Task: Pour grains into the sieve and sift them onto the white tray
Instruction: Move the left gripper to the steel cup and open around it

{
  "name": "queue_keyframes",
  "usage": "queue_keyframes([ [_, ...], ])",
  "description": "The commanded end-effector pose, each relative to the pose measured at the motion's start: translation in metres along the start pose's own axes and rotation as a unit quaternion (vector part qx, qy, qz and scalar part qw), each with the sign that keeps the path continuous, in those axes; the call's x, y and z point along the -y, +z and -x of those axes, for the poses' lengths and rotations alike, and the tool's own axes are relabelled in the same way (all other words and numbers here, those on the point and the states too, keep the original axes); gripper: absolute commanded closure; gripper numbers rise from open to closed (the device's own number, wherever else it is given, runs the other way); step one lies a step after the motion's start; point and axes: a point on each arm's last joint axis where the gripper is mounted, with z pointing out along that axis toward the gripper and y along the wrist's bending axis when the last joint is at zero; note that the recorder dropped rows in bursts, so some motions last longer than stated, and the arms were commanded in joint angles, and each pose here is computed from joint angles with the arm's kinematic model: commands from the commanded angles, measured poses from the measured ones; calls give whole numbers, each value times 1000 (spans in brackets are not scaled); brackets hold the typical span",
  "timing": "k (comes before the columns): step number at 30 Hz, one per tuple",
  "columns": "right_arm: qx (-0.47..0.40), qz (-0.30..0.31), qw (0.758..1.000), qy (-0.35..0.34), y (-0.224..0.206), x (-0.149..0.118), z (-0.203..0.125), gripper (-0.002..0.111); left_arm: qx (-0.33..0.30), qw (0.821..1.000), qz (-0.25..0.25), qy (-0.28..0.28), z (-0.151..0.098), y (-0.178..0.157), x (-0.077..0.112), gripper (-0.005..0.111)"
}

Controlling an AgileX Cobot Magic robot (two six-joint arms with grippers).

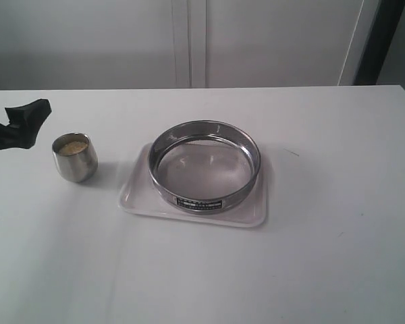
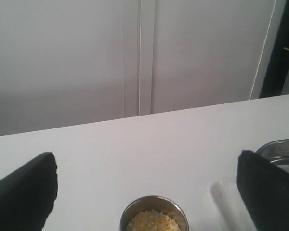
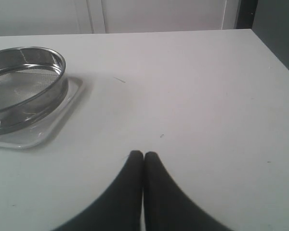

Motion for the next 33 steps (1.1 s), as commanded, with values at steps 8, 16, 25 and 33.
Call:
queue_keyframes([
  [8,6,0,1000,-4,0,0,0,108,-13,999,-31,18,-28,59,-9,2],
  [16,6,0,1000,-4,0,0,0,108,-22,999,-44,4,-54,81,-15,2],
  [25,6,0,1000,-4,0,0,0,108,-44,998,-48,-2,-77,95,-21,2],
  [33,6,0,1000,-4,0,0,0,108,-48,997,-55,10,-84,102,-23,2],
])
